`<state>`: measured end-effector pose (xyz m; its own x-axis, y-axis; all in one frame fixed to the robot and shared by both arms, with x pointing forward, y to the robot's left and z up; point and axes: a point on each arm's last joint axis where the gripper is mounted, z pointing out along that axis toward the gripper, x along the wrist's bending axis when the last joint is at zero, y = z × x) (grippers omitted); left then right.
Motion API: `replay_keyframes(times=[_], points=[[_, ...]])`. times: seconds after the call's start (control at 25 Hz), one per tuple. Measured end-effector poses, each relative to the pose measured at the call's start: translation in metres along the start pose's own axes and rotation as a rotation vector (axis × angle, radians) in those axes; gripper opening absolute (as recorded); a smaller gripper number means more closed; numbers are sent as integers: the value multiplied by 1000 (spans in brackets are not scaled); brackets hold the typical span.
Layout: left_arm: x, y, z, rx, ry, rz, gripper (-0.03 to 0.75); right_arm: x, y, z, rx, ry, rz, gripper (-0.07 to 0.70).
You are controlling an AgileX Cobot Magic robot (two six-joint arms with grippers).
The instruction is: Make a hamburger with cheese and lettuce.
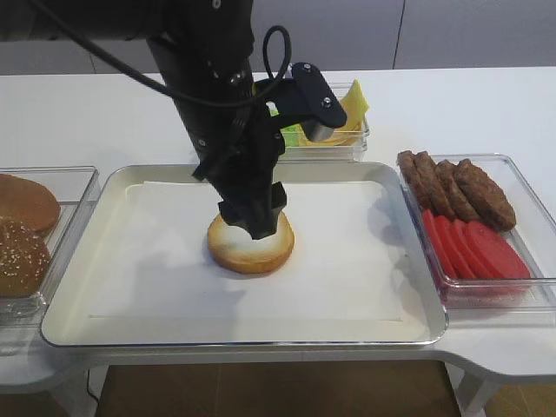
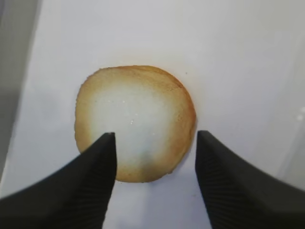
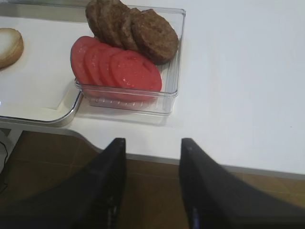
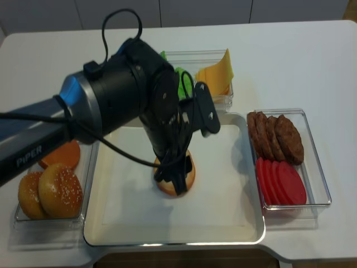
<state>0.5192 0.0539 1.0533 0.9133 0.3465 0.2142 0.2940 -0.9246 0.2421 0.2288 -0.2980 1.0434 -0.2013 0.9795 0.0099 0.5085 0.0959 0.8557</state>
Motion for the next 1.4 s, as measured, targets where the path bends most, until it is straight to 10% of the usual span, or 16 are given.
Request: replay_keyframes(times=[0.96,1.4], points=[[4,4,-28,56,-17,-570,396,0,0,0,0,0,0,299],[-3,7,-33,30,-108,-684,396,0,0,0,0,0,2,299]])
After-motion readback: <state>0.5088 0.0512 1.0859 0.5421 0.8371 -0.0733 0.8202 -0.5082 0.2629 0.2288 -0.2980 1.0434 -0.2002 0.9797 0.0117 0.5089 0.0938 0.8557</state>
